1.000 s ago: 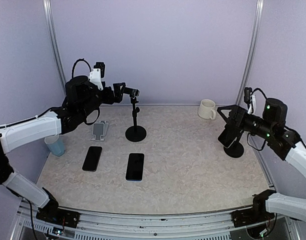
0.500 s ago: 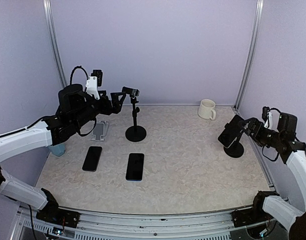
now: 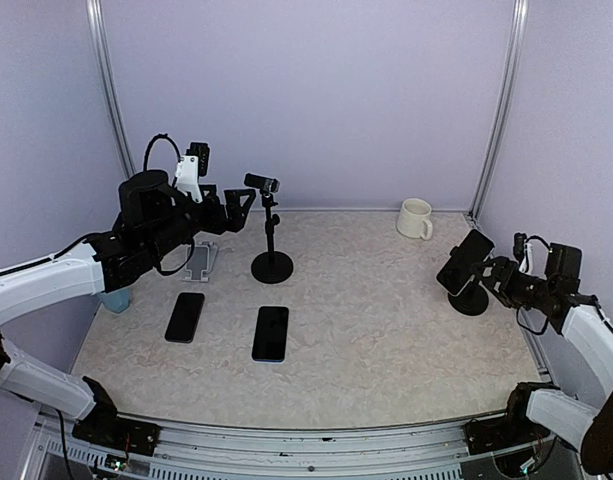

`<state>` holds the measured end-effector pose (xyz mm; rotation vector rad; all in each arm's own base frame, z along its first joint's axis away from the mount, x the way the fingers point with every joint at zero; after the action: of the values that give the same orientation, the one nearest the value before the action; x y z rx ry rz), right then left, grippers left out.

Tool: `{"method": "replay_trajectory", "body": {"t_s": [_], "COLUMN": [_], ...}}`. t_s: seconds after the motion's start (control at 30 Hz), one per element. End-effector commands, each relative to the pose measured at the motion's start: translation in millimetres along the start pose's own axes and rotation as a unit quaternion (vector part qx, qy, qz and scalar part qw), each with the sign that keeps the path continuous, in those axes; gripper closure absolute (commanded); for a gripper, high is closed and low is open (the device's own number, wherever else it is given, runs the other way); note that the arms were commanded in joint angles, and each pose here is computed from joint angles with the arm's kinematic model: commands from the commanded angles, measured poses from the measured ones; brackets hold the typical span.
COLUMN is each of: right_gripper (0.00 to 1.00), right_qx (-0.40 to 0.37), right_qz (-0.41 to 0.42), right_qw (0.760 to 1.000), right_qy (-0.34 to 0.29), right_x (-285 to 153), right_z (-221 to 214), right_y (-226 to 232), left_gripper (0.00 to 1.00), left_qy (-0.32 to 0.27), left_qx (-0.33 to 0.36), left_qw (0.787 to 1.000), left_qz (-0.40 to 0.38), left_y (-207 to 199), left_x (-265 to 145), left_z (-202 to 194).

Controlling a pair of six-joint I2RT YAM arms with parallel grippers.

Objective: Remove the phone from the phone stand

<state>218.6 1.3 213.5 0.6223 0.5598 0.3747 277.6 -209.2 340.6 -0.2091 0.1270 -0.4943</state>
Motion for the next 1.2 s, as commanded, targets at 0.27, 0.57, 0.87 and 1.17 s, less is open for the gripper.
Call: {"method": "replay_trajectory", "body": {"t_s": [0.27, 0.57, 0.87, 1.17], "right_gripper": [0.42, 0.52, 0.59, 0.70], "right_qx": [-0.045, -0.055, -0.060, -0.063], "right_qz": [0.001, 0.015, 0.023, 0.037], "right_qw": [0.999, 0.998, 0.998, 0.997], "right_qy": [-0.021, -0.017, -0.020, -0.020], "right_x": [12, 20, 20, 20], "right_z": [20, 26, 29, 30], "right_y": [-9, -13, -10, -8], "left_gripper": [0.01, 0.01, 0.01, 0.01], "left_qy": [0.003, 0.007, 0.012, 0.013], "left_qx": [0.005, 0.007, 0.009, 0.011], "left_qw": [1.000, 1.000, 0.999, 1.000], "left_qz": [-0.022, -0.026, -0.028, -0.015], "left_y": [-6, -8, -9, -7], "left_x": [-3, -1, 3, 3], "left_z": [2, 1, -2, -1]}}
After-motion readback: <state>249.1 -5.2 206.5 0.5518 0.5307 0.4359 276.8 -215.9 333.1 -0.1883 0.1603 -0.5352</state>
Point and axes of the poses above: each gripper's point midway between its finger pads, its own x axis out along the fingers, its own y axis along the line the jaws close on, z = x × y, the point moved 9 cm from there along -x, back along the fingers, and after that the axes turned 5 degrees about -x, right-handed, at the moved point
